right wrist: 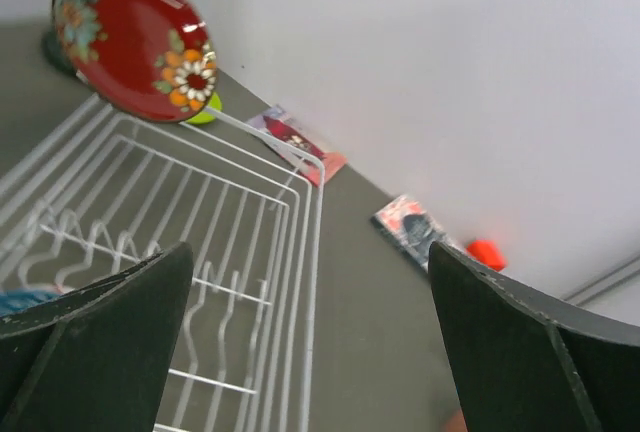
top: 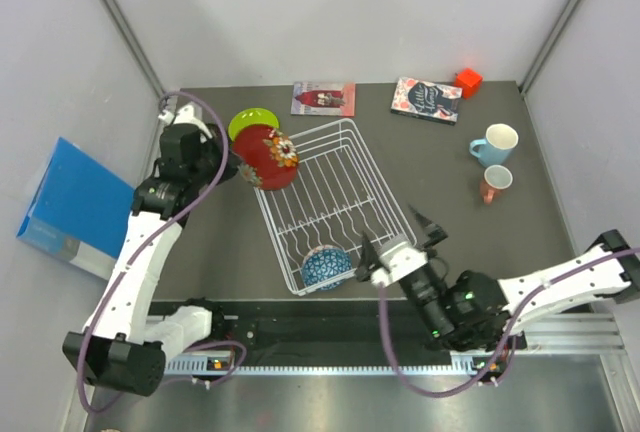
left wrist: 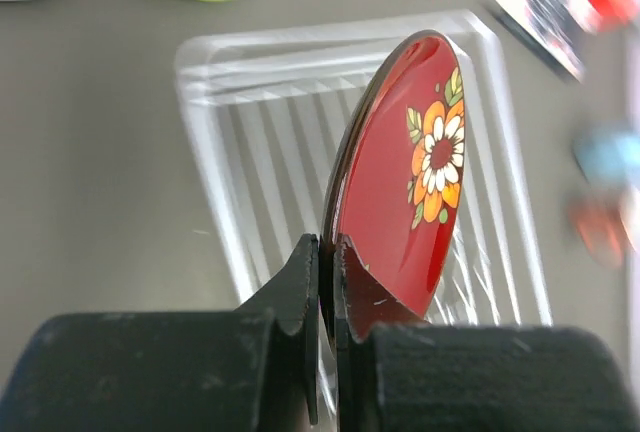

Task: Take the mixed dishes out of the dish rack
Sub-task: Place the plate at the center of the board.

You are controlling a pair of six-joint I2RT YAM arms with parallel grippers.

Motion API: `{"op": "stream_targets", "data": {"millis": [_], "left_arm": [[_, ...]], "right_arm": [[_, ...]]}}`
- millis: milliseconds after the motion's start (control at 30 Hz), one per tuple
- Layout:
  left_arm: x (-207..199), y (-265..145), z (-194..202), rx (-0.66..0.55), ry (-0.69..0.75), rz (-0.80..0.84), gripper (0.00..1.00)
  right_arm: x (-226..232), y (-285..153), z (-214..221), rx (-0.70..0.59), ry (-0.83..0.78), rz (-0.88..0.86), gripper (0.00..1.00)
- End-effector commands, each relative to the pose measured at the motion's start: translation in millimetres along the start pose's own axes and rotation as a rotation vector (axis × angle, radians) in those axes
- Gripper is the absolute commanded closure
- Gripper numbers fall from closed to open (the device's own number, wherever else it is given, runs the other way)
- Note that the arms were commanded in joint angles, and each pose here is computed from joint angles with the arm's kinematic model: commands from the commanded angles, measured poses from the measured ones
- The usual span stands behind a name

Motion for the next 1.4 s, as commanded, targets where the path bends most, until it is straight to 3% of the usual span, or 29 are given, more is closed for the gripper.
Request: {"op": "stream_targets", "data": {"millis": [0,133,267,467,667,867,1367], "left_arm": [[36,-10,-49,-0.209,-0.142,-0.201,1.00],[70,2,-68,-0.268,-0.204,-0.326,1.00],[108,11,-87,-0.319,-0.279,-0.425,1.00],[138,27,-103,-0.344,-0.372,-0.436,1.00],[156,46,-71,-0.284,-0.433,-0.409,1.00],[185,62,-9,-0.188,-0.492,-0.442,1.00],[222,89,49,-0.051,-0.558,-0.500,1.00]], "right_arm": [[-31,-2,-4,0.053,0.362,0.073,0.00],[-45,-3,-3,0.042,0.540,0.089,0.00],[-52,-7,1,0.035,0.614,0.070,0.00],[-58,-11,11,0.024,0.696,0.057,0.00],[-50,-12,15,0.014,0.692,0.035,0.00],[-42,-8,11,0.003,0.670,0.020,0.00],[-28,-5,10,0.011,0.670,0.003,0.00]]}}
Point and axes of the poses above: each gripper's point midway between its finger pads, its own y axis out along the fingers, its own x axis along the line the jaws close on, z = x × y, the point moved 1 cm from there along -y, back along the fingers, and after that the axes turned 1 degree about y, right-handed, at the moved point
